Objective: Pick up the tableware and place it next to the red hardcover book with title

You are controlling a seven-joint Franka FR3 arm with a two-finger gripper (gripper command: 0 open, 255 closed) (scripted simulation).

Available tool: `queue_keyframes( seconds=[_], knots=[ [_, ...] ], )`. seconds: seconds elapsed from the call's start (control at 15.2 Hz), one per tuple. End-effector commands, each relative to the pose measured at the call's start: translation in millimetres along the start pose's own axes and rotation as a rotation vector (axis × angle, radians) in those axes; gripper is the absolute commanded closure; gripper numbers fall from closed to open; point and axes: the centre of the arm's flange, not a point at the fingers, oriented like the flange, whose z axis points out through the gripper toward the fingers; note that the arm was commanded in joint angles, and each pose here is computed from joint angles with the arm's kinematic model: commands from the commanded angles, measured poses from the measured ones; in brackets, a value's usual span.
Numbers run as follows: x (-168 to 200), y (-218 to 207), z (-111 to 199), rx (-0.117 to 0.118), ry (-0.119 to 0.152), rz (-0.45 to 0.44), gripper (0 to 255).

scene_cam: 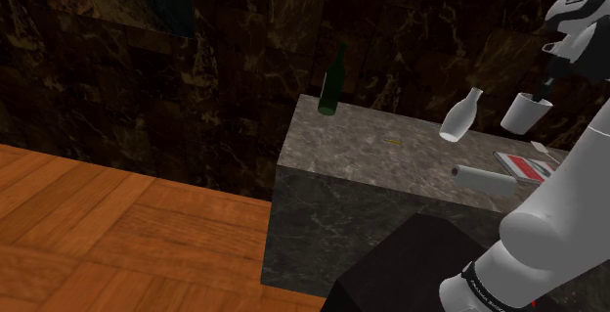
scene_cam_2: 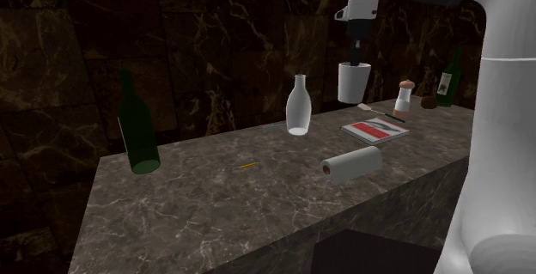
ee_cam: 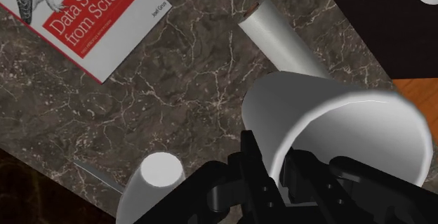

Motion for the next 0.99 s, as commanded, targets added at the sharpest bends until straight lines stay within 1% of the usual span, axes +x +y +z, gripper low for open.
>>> queue_keyframes(
  seconds=[0.0, 0.92],
  knots=[
    [-14.2, 26.6, -0.5, 0.0, 0.001, -0.005, 255],
    [-14.8, 33.9, 73.0, 0.0, 0.001, -0.005, 255]
  ],
)
